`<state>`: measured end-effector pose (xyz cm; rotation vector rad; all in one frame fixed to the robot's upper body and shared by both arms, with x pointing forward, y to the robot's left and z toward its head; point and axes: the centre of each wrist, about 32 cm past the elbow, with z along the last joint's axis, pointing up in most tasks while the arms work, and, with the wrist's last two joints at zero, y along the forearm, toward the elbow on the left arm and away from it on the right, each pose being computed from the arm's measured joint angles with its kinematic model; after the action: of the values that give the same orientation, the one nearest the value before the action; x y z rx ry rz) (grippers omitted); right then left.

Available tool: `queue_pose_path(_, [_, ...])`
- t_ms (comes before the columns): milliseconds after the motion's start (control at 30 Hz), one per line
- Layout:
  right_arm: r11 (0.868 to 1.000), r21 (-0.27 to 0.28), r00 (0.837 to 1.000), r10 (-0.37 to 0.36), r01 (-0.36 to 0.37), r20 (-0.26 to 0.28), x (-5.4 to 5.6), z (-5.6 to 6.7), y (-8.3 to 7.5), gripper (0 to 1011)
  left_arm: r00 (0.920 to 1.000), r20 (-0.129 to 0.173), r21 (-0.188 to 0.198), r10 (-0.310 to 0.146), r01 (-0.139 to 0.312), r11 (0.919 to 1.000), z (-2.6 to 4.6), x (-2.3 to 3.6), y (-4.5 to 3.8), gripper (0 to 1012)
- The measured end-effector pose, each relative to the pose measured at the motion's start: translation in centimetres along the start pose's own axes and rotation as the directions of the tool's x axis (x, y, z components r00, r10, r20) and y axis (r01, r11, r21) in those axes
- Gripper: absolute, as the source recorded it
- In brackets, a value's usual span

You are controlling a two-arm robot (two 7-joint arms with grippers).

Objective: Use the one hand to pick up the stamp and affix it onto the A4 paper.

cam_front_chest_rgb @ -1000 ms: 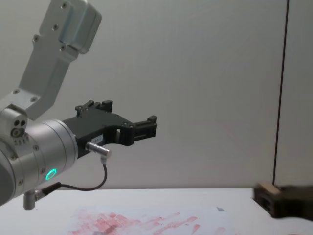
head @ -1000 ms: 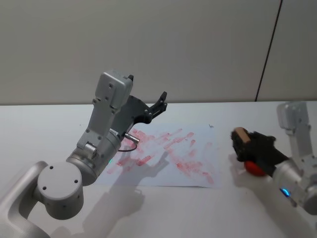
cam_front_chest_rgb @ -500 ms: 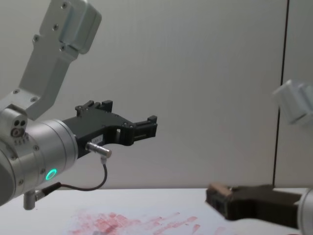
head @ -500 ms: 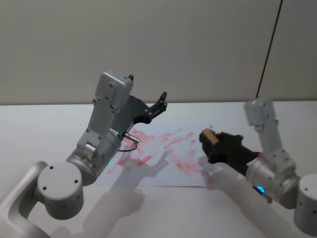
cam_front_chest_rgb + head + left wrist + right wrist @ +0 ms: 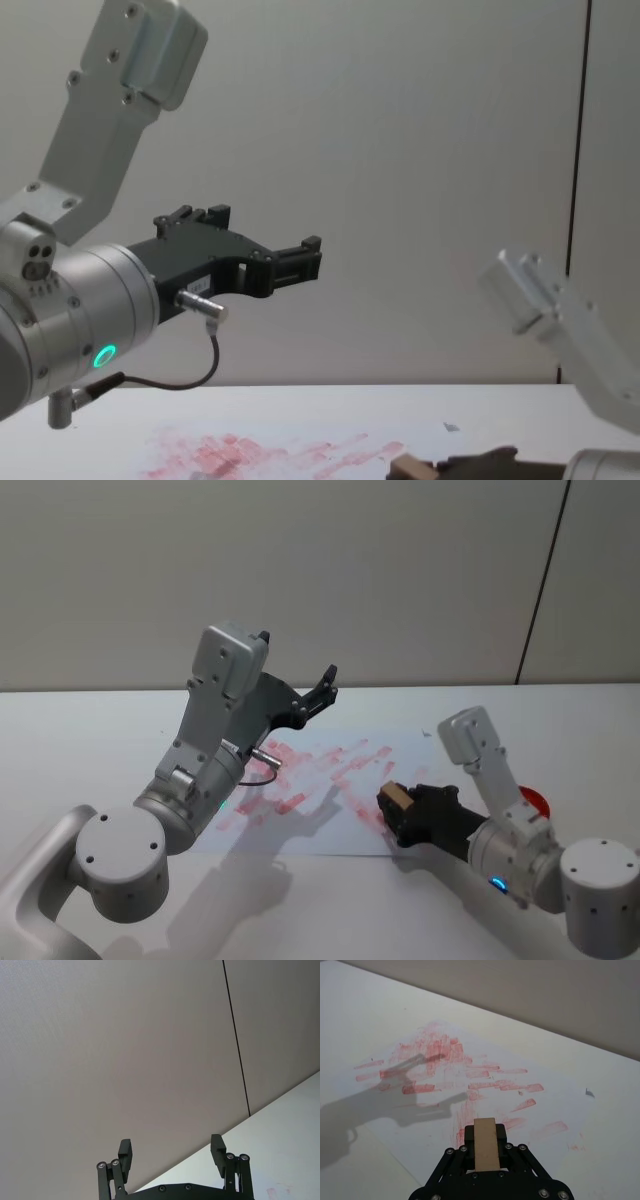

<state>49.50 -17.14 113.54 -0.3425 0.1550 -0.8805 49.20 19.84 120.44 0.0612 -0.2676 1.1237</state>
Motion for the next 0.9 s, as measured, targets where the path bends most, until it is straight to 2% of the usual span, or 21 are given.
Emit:
queue_pose_path(167, [1.0,-0.021,1.0,0.008,-0.008,0.022,0.03,-0.42,0.58,219,1.0,0.0,0.0,0.0,0.0,1.0,0.0,0.0,0.0,1001])
queue_pose_path(433, [1.0,-0.024,0.999,0.002,-0.001,0.047,0.45,-0.73,0.91,219,1.0,0.0,0.0,0.0,0.0,1.0,0.0,0.0,0.0,1002])
queue_pose_path(900, [0.999,-0.048,0.999,-0.022,0.023,0.029,0.65,-1.09,0.62,219,1.0,0.0,0.0,0.0,0.0,1.0,0.0,0.0,0.0,1002])
